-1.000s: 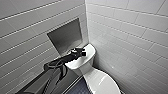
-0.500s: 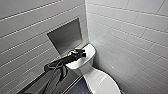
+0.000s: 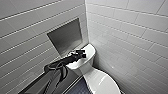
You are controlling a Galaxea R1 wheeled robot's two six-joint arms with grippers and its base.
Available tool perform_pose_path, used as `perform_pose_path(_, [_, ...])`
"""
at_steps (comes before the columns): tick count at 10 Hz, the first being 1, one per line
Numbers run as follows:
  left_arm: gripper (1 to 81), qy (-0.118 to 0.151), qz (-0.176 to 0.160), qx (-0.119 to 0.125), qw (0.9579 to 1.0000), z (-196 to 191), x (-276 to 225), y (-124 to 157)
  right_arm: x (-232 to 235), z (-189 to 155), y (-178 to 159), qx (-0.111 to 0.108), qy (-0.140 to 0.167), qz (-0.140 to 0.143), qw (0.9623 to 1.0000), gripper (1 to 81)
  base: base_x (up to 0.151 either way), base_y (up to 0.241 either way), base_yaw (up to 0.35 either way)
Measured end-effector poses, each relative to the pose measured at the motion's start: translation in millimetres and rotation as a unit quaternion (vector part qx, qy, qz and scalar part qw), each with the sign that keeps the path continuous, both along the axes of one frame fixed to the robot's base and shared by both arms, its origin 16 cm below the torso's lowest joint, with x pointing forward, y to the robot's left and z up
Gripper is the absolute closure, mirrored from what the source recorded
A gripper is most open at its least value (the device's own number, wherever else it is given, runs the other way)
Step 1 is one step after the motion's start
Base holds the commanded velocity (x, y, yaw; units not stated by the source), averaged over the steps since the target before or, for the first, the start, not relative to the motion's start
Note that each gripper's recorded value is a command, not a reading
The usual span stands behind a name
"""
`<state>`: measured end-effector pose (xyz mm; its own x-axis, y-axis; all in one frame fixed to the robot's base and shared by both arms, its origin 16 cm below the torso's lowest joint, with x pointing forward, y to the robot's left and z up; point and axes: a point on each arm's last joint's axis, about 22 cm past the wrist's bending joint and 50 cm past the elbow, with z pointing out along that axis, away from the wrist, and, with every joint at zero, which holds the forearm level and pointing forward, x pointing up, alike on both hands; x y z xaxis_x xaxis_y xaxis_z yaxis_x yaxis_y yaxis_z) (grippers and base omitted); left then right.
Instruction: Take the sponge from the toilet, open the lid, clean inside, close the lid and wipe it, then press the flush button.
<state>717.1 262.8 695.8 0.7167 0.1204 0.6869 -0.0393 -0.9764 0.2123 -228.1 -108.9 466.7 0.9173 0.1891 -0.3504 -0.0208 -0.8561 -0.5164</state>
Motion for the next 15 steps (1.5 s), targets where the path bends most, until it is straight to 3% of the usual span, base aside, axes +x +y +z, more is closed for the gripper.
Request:
perform_pose_path(6, [81.1,0.001,0.004,0.004,1.0,2,-2,21,0,0,0,0.0,0.0,0.0,1.0,81.1,0.0,0.0,0.0])
perform_pose_path(10, [81.1,-0.002,-0.042,-0.032,0.9986,9,-8,-19,-1,2,6,0.003,0.001,-0.001,1.0,81.1,0.0,0.0,0.0])
perform_pose_path(13, [81.1,0.0,-0.03,-0.023,0.9993,7,-11,9,-1,2,6,0.003,0.001,-0.002,1.0,81.1,0.0,0.0,0.0])
perform_pose_path(15, [81.1,0.0,-0.037,-0.029,0.9989,10,-14,8,-1,2,6,0.003,0.001,-0.002,1.0,81.1,0.0,0.0,0.0])
